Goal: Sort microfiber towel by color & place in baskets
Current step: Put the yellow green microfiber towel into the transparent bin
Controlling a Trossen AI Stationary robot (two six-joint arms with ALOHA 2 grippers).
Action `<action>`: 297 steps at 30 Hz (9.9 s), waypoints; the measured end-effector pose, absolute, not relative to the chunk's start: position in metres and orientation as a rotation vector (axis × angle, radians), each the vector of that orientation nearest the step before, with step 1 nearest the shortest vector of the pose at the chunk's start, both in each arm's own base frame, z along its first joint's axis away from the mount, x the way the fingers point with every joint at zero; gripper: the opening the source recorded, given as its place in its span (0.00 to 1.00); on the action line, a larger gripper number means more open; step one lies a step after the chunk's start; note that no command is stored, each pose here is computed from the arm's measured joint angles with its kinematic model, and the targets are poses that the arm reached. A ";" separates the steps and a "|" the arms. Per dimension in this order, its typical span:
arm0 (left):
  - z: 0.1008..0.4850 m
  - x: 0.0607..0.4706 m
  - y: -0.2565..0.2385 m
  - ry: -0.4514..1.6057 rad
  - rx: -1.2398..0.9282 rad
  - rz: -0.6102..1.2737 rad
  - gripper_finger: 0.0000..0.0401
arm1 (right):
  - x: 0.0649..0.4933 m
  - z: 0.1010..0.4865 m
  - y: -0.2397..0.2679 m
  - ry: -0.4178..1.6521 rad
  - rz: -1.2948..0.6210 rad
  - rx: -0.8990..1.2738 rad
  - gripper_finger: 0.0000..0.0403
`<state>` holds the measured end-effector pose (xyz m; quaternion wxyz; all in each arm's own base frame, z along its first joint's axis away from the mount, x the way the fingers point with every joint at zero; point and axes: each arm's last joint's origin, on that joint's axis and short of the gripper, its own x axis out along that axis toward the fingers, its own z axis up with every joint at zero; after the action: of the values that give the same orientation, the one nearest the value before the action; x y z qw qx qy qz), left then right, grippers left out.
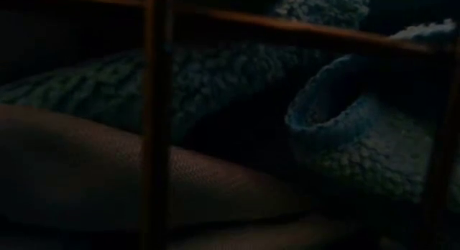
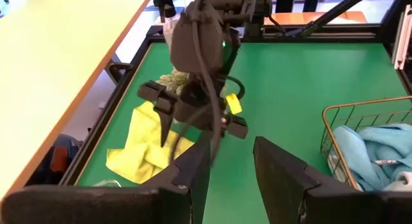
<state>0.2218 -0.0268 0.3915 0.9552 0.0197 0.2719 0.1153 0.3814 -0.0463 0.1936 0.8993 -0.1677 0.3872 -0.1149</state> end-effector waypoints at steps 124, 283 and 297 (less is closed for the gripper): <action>0.168 0.116 -0.006 -0.009 -0.119 0.318 0.28 | 0.455 0.447 -0.081 -0.028 -0.259 -0.806 0.00; 0.244 0.168 0.016 -0.051 -0.104 0.582 0.14 | 0.487 0.283 -0.068 0.648 -0.266 -0.746 0.45; 0.238 0.176 0.015 -0.026 -0.120 0.574 0.14 | 0.483 0.286 -0.096 0.693 -0.270 -0.932 0.45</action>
<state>0.1757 0.0154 0.2381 0.9572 -0.0589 -0.0129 0.2831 0.4829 -0.0957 0.2865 0.8276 -0.4387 0.3263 -0.1270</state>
